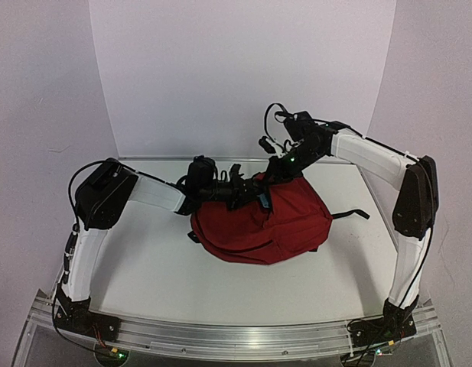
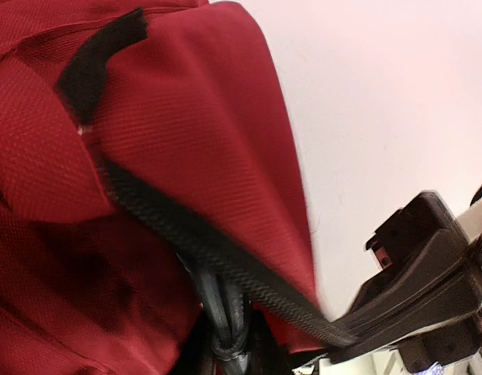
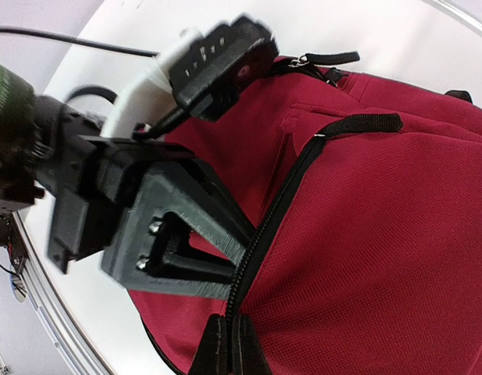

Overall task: Pack the student bag
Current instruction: Place the personal item in the student bag.

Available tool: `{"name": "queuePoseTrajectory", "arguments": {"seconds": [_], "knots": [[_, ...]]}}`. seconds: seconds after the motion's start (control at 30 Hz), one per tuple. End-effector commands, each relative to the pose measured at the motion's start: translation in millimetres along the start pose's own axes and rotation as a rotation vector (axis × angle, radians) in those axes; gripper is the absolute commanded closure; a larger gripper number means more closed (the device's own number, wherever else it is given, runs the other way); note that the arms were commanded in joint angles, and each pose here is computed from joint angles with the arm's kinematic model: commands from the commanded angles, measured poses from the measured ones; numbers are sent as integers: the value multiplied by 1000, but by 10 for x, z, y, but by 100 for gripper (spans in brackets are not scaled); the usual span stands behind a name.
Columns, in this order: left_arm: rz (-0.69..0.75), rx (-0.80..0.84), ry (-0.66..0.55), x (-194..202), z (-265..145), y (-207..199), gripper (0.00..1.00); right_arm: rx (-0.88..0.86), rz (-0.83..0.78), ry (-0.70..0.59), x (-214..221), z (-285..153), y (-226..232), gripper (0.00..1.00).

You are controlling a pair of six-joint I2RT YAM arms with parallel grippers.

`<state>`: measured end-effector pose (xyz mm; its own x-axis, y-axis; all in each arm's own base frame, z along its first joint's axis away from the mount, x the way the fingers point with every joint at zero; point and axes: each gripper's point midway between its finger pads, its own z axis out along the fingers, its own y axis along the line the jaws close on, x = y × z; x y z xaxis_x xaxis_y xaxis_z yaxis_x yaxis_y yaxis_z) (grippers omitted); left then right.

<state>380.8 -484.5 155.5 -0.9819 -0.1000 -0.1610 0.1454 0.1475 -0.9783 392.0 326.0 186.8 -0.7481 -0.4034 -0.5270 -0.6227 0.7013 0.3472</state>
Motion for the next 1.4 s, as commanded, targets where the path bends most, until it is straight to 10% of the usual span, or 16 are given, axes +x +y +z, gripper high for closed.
{"name": "queuePoseTrajectory", "arguments": {"seconds": [0.0,0.93,1.37], "knots": [[43,132,-33,46,-123,-209,98,-66,-49,-111,-308,-370,332,100],[120,544,67,201,12,-558,100,-284,-60,-114,-344,-547,688,100],[114,253,75,164,293,-400,100,-340,-73,-99,-340,-497,815,100]]}}
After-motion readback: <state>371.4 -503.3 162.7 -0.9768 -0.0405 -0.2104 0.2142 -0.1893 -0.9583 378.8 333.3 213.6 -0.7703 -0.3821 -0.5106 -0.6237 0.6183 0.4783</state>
